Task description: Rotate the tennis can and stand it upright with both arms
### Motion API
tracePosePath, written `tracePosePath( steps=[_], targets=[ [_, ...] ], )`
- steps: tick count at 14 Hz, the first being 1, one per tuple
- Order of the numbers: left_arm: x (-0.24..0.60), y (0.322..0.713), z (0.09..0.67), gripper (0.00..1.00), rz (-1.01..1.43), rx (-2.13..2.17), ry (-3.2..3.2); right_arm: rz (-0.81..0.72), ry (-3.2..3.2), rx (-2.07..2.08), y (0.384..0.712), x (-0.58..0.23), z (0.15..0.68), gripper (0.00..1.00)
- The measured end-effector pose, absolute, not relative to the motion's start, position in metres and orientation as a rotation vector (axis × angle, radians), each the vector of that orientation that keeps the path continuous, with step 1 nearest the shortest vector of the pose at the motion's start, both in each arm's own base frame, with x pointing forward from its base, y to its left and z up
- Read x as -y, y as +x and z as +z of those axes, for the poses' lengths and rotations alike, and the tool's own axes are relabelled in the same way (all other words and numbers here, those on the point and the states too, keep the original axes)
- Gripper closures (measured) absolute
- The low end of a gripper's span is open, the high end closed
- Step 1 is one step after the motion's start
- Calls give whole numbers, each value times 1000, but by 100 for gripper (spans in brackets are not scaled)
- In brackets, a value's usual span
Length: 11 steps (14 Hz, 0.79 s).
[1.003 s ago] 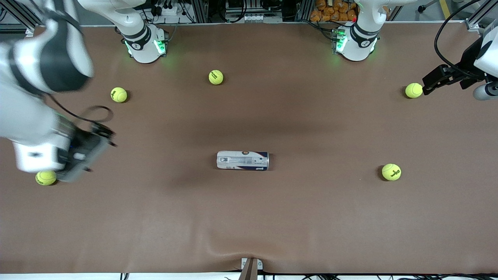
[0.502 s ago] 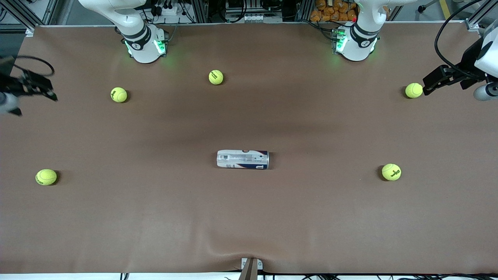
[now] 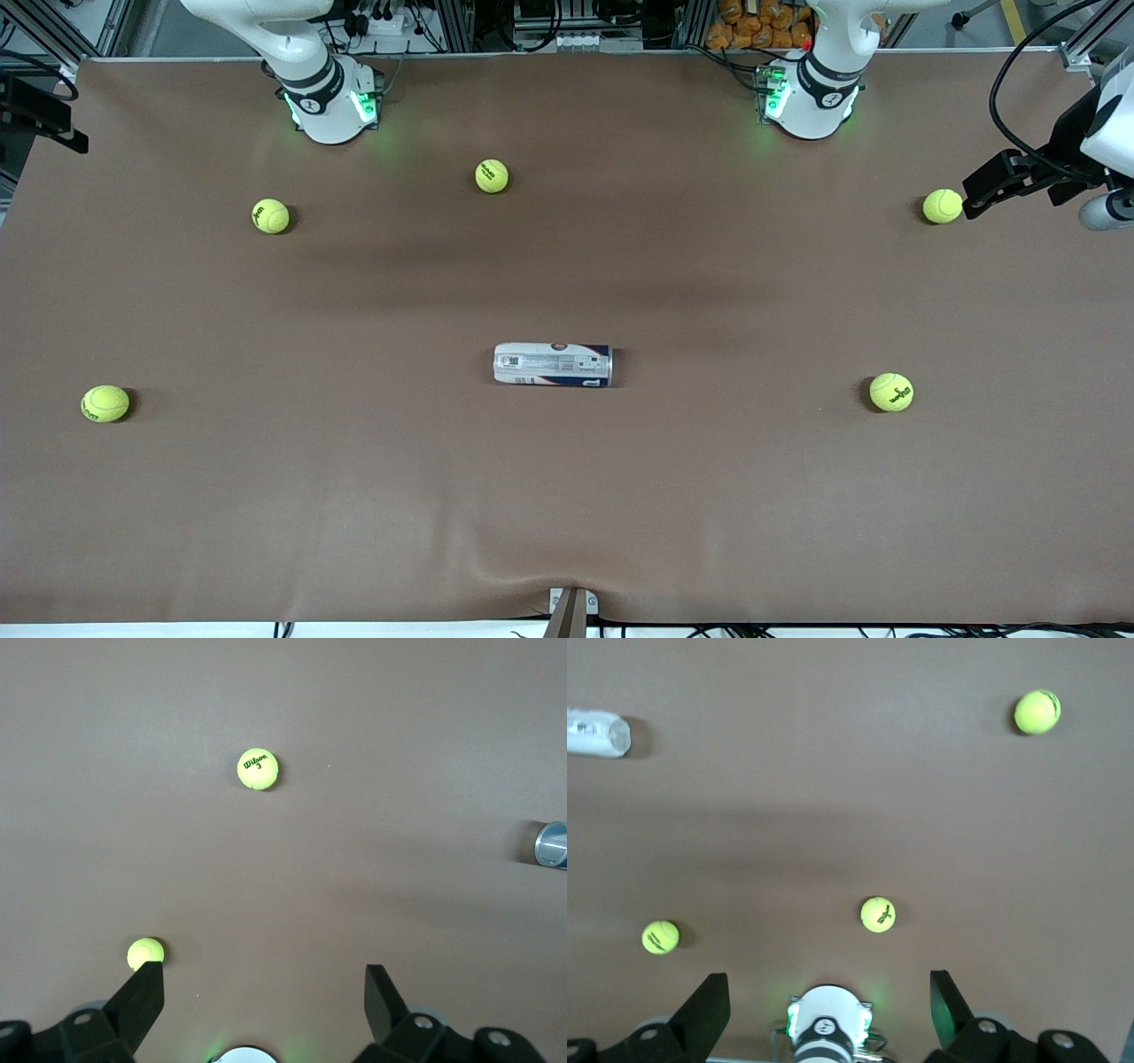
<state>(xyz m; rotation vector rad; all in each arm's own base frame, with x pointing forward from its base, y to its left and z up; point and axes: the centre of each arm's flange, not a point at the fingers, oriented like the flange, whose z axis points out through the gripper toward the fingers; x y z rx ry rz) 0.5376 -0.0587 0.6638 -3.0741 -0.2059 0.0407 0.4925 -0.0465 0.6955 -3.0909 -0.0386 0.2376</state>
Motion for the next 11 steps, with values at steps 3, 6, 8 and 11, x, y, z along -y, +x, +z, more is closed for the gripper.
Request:
tracePosePath(
  steps=[3,6,8,11],
  targets=[
    [61,539,665,0,22,201,-3080,248,-3097,-194,492,44,694,0],
    [63,540,665,0,12,198,-3093,251,-3096,-280,493,41,694,0],
    [63,542,664,0,4,198,-3095,241,-3096,-288,493,41,694,0],
    [63,546,661,0,-5,198,-3096,191,-3100,-281,497,41,697,0]
  ],
)
